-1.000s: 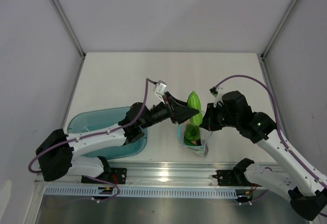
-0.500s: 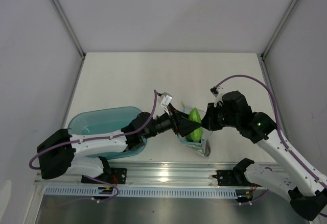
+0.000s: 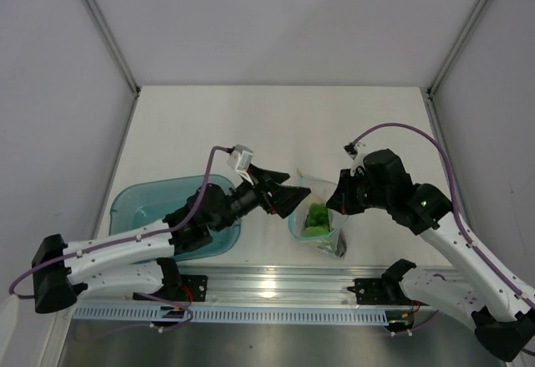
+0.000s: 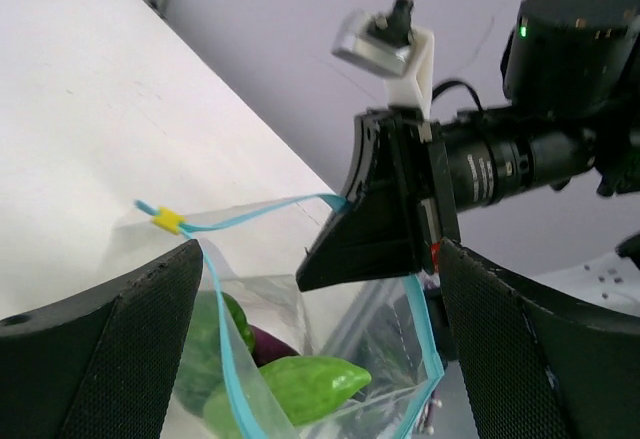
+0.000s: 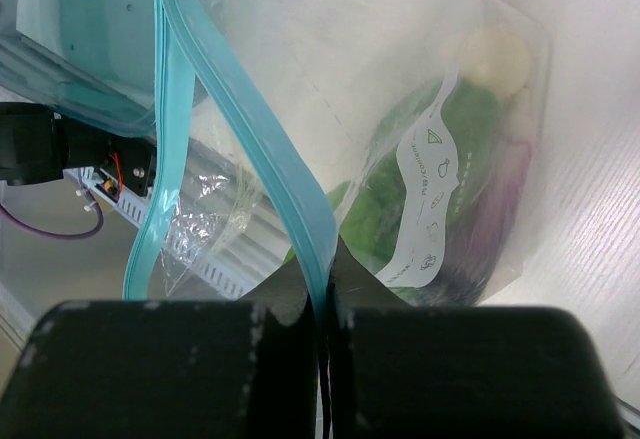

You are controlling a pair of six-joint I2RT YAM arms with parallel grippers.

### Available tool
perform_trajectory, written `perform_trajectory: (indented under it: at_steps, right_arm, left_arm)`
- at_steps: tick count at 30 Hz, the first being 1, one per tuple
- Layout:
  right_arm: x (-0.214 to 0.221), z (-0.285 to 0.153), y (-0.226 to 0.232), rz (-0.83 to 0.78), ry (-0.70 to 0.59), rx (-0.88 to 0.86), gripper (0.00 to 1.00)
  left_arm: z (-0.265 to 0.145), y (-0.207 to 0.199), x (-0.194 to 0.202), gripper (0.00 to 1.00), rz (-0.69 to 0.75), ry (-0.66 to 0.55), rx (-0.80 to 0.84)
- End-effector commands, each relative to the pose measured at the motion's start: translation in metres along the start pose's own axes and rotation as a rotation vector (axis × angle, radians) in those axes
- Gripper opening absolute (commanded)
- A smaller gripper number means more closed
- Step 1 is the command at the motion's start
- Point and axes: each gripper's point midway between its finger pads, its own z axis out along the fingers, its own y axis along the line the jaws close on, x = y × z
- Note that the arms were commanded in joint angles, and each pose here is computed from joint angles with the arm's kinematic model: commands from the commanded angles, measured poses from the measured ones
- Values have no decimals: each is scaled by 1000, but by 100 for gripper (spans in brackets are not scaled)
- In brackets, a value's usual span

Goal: Place the food in the zip-top bag and seal the zipper
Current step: Place the fake vegetable in the zipper food storage bag.

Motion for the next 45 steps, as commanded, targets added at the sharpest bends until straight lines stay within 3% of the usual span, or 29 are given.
perform_trajectory:
  at_steps: [1, 5, 11, 17, 20, 23, 24, 25, 26, 28, 29, 31, 35, 40, 45]
  right_arm:
    - [-11, -6, 7, -7, -42, -28, 0]
    - [-9, -5, 7, -13, -37, -32, 0]
    - [-4, -2, 6, -15, -19, -37, 0]
    - [-4, -4, 9, -19, -15, -49, 0]
    - [-3, -5, 8, -23, -10, -43, 0]
    - [-2, -6, 7, -23, -4, -42, 0]
    - [-1, -5, 9, -24, 4, -49, 0]
    - [1, -5, 9, -30, 16, -52, 0]
    - [4, -5, 10, -35, 35, -58, 5]
    - [11, -1, 8, -44, 81, -59, 18]
    - [15, 0, 7, -46, 104, -54, 31]
    - [17, 0, 5, -54, 115, -48, 47]
    - [14, -5, 10, -82, 102, -75, 65]
    - [6, -18, 31, -116, 85, -172, 64]
    - [13, -29, 70, -124, 138, -404, 63]
  left_arm:
    - [-9, 10, -22, 99, 44, -40, -104]
    - [-17, 36, -6, 99, 60, 33, -231]
    - [-11, 37, 27, 99, 49, 164, -214]
    - [5, 39, 47, 90, 54, 275, -236]
    - [18, 32, 50, 77, 56, 311, -197]
    - [26, 31, 52, 56, 43, 334, -179]
    - [27, 30, 55, 40, 24, 352, -165]
    - [27, 36, 54, 33, 13, 357, -170]
    - [27, 36, 53, 19, -2, 362, -165]
    - [23, 43, 55, 7, -22, 385, -153]
    - [22, 45, 54, 0, -19, 386, -147]
    - [20, 51, 48, 1, -18, 392, -127]
    - [20, 53, 42, 1, 8, 407, -57]
    - [25, 49, 32, 1, 34, 416, 79]
    - [31, 50, 31, 1, 131, 432, 167]
